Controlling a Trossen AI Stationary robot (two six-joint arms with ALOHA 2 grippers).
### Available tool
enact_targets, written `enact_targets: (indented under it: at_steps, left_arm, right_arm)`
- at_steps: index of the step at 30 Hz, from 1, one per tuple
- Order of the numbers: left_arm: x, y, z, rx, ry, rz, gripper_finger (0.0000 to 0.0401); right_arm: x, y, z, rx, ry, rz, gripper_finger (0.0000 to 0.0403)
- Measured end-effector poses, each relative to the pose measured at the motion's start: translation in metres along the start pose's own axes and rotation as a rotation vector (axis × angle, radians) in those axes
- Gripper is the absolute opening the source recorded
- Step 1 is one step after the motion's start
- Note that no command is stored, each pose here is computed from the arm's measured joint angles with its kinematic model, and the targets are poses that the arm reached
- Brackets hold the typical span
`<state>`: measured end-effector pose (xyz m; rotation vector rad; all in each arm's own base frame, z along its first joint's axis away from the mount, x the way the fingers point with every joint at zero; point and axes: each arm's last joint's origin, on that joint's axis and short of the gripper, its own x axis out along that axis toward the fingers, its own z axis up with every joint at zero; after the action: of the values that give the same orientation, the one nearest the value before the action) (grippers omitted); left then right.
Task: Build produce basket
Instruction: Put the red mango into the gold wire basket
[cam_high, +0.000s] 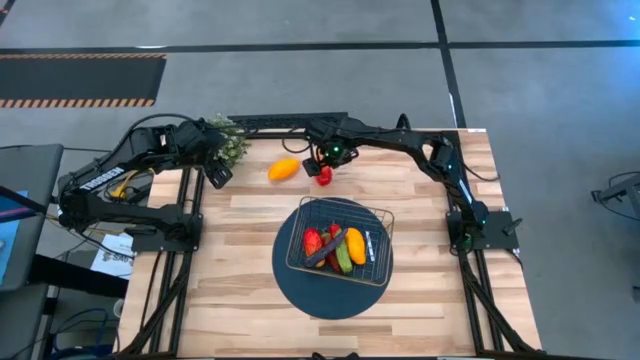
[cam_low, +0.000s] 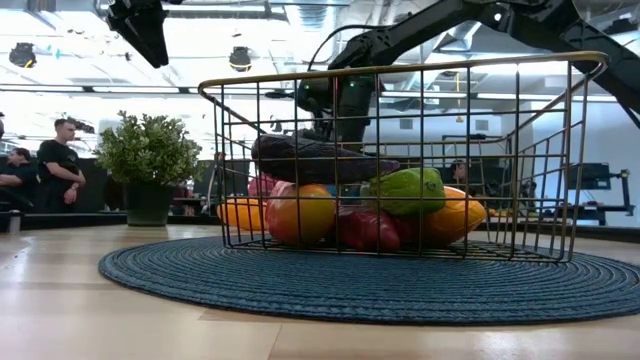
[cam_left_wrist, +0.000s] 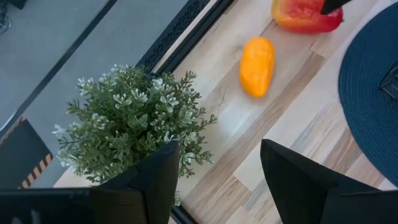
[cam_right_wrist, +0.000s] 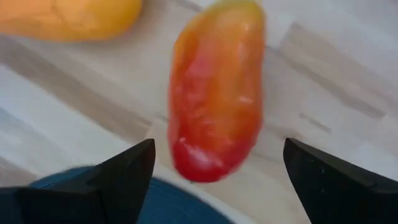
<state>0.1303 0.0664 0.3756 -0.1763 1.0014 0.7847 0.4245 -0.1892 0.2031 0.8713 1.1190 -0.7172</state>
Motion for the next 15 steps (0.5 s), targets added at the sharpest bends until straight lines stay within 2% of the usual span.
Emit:
enact_targets:
  at_steps: [15]
  left_arm:
    - [0.0,0.0,0.0,0.0,0.0,0.0,0.0212]
  right_arm:
    - [0.017,-0.003,0.001,0.024,-0.035,0.066,0.0371]
